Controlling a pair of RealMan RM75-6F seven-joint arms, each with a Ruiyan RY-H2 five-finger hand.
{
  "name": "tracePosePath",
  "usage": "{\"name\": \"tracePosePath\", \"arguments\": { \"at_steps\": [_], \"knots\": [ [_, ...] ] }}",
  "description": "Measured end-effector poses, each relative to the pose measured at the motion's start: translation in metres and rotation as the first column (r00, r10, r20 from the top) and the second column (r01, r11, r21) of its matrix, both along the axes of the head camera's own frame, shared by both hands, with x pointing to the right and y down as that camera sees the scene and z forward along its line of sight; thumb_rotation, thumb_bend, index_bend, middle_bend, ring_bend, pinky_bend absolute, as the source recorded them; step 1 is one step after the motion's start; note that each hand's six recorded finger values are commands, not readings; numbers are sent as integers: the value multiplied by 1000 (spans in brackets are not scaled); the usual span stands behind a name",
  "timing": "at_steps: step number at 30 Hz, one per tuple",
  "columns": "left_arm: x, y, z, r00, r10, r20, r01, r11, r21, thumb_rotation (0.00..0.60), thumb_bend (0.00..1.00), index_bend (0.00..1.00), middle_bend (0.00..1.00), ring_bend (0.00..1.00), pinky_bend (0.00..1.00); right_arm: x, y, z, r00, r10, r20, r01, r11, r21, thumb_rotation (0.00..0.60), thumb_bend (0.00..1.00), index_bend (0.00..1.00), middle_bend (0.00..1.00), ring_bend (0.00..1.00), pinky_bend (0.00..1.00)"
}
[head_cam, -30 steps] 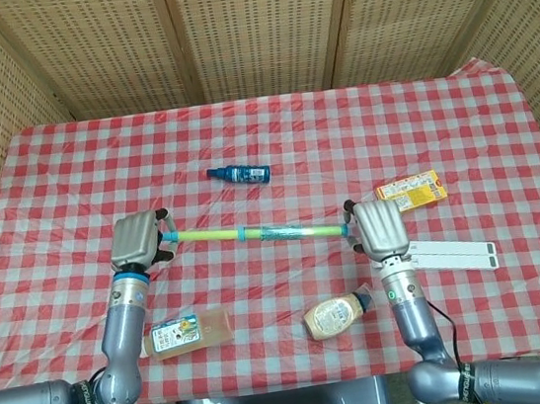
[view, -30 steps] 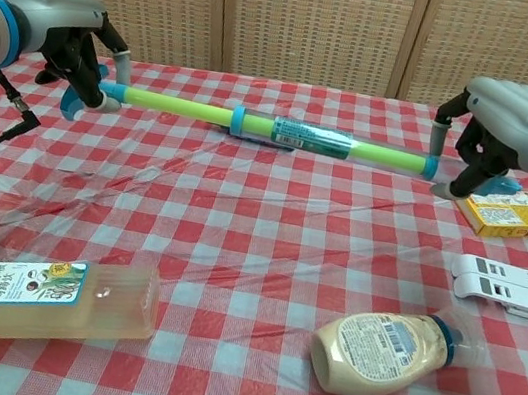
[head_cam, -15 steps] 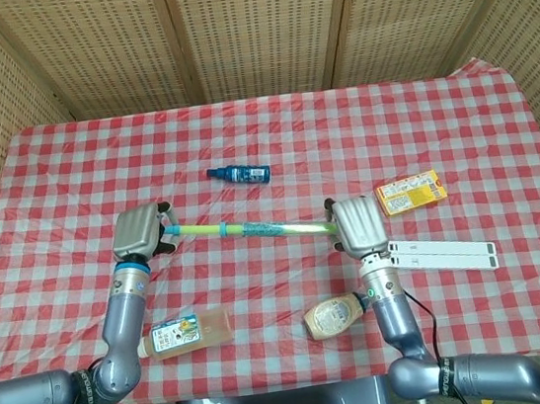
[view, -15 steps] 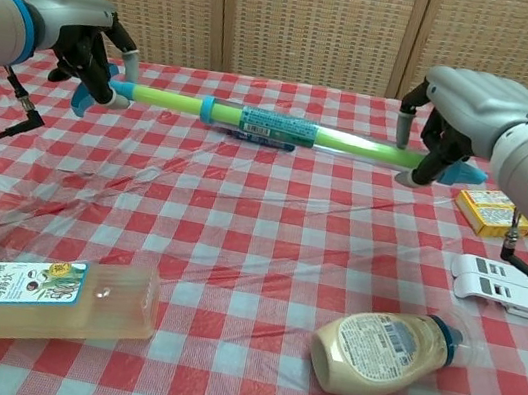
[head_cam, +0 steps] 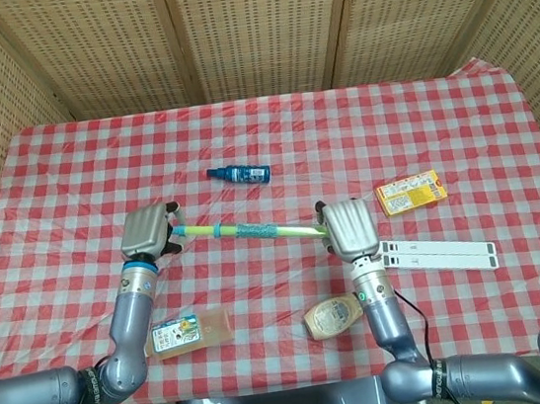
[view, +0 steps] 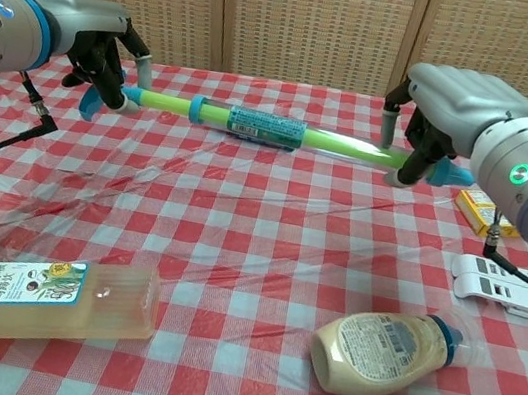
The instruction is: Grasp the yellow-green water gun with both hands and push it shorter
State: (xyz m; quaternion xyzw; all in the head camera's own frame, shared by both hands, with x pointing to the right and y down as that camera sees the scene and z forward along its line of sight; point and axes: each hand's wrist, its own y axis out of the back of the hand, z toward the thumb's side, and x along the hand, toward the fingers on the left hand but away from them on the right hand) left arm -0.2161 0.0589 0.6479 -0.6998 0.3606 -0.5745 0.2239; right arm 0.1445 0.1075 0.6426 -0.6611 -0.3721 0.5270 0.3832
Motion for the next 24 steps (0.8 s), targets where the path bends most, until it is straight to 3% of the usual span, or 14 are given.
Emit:
{"name": "tracePosePath", "arguments": {
  "at_steps": [12, 14, 16, 17, 19, 21, 24],
  "knots": [
    [4, 2, 1, 1000, 7, -12, -7, 1000, -7, 600, 687, 852, 950, 894, 786, -4, 1, 1, 1000, -12, -15, 12, 1000, 3, 600, 430, 648, 1000, 1000, 649],
    [3, 2, 1, 1000, 12, -9, -12, 1000, -1, 600, 679, 835, 912, 876, 760, -2, 1, 0, 1000, -11, -17, 11, 1000, 8, 600, 429, 618, 1000, 999, 646],
    [2, 1, 0, 1000, 20, -6, -20, 1000, 10, 600, 643, 700, 774, 777, 665, -1, 0, -1, 1000, -13, -21, 13, 1000, 20, 600, 413, 552, 962, 962, 592],
    [1, 1, -1, 1000, 25, -5, -25, 1000, 16, 600, 624, 625, 704, 724, 621, 1, 0, -2, 1000, -15, -27, 16, 1000, 24, 600, 395, 498, 904, 908, 515],
    [-3, 1, -2, 999, 40, 2, -40, 999, 22, 600, 550, 396, 464, 538, 464, 4, 1, -2, 999, -18, -43, 19, 1000, 23, 600, 358, 392, 742, 772, 359],
    [-7, 1, -2, 999, 51, 7, -51, 999, 16, 600, 482, 239, 277, 361, 319, 7, 2, 0, 998, -16, -59, 17, 1000, 11, 600, 314, 260, 505, 577, 206],
    [-12, 4, -2, 998, 64, 10, -64, 998, 3, 600, 437, 83, 108, 147, 183, 11, 5, 2, 996, -12, -84, 10, 1000, -17, 600, 276, 152, 247, 309, 91]
  ]
}}
